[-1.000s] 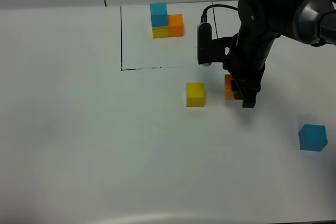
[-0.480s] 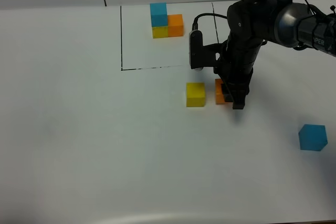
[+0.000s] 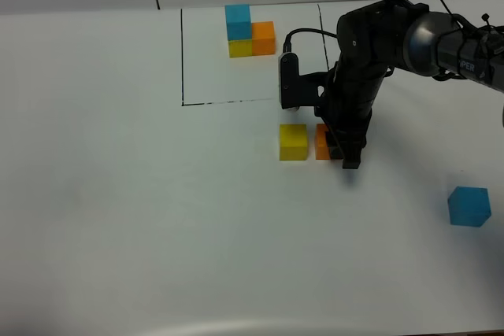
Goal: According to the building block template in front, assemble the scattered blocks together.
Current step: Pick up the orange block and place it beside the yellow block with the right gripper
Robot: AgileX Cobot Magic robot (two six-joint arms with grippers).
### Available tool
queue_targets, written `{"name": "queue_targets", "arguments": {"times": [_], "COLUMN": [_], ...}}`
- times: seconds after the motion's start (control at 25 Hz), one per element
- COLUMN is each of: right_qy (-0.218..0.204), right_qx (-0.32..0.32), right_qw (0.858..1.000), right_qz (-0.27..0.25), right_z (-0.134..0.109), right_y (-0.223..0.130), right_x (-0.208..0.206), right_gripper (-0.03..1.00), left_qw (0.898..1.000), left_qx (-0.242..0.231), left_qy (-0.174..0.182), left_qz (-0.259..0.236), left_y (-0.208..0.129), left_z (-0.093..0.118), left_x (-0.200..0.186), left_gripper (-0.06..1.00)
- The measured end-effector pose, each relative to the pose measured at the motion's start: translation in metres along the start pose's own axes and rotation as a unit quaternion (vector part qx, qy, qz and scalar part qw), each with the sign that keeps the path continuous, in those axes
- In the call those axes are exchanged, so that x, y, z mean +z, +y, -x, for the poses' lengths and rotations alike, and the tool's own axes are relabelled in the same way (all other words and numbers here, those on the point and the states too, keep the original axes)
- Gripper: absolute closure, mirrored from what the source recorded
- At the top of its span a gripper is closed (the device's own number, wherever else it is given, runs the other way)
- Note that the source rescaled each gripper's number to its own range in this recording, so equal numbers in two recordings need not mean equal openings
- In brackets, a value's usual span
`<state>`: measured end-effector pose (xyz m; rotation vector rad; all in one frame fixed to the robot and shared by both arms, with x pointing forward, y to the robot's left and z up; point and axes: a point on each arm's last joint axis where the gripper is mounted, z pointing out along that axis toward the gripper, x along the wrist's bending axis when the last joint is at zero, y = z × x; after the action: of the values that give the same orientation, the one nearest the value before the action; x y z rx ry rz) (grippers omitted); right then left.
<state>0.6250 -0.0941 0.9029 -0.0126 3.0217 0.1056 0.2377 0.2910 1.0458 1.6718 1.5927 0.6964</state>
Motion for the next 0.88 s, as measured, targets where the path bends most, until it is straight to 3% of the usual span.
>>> {"name": "queue_targets", "arguments": {"times": [0.88], "right_qy": [0.000], "right_qx": [-0.014], "right_qw": [1.000], "right_qz": [0.017], "right_z": [-0.0028], "right_y": [0.0087], "right_x": [0.0015], "right_gripper": [0.95], "left_qw": [1.000], "left_qx": [0.000], "left_qy": [0.000], "left_qz": [0.000], "left_y": [0.0000], "left_z": [0.0000], "left_x": [0.0000], "left_gripper": [0.54]}}
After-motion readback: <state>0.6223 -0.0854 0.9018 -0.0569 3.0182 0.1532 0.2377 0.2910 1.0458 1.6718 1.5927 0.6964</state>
